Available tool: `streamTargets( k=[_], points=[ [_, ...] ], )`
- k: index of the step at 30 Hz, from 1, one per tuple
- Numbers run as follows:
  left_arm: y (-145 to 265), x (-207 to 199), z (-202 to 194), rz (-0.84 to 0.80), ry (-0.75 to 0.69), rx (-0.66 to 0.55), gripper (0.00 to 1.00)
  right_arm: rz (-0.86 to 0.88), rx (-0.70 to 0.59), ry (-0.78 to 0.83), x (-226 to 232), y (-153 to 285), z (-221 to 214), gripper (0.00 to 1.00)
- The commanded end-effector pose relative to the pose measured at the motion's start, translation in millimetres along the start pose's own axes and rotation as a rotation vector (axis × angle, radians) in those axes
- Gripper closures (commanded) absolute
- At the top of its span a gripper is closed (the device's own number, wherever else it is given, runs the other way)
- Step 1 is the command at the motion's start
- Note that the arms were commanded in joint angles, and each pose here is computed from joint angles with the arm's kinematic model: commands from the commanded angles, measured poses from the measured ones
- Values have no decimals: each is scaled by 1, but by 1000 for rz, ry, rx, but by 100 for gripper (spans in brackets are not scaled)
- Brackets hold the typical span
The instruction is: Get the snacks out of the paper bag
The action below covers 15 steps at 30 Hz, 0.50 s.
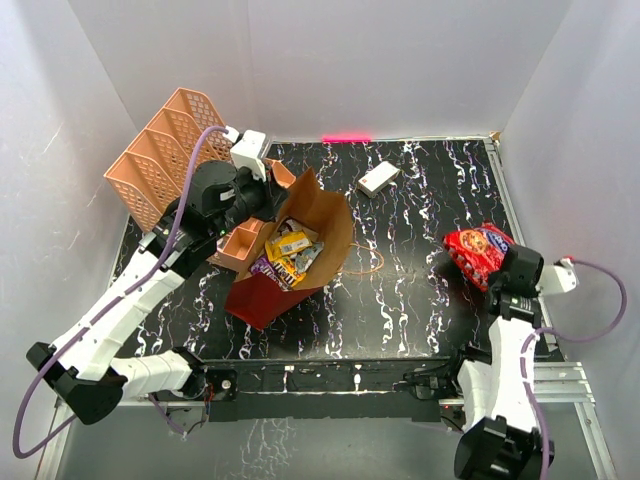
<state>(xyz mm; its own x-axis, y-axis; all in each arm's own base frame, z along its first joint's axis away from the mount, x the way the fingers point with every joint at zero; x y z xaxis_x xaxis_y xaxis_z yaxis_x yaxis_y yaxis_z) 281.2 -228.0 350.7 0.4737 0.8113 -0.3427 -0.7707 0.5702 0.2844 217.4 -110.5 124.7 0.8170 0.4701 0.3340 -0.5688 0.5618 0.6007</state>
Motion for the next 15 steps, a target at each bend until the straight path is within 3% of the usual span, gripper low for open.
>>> streamTargets(
  k=[1, 7, 11, 15],
  points=[
    [13, -18, 12, -75, 22, -50, 100, -186, -94, -186, -38, 14, 6, 92],
    [18, -20, 5, -84, 56, -41, 100, -212, -42, -265, -40, 30, 2, 92],
    [23, -21, 2, -95, 72, -37, 100, -197, 103, -326, -40, 38, -32, 92],
    [29, -25, 2, -115, 79, -43, 100, -108, 75, -320, -31, 48, -24, 89]
  ],
)
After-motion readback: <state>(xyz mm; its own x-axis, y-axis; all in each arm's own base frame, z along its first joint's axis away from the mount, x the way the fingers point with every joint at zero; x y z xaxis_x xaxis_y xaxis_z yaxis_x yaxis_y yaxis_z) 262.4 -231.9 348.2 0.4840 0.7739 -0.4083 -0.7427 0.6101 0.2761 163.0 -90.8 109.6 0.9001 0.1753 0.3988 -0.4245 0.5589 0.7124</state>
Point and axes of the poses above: each gripper's point midway between its finger pads, its own y axis back along the fingers, its own x axis along the line the jaws close on, z = x × y, the point moved 1 cm from there along y, back along the fingers, and after that the axes turned 8 degrees about y, right-handed, at the moved point
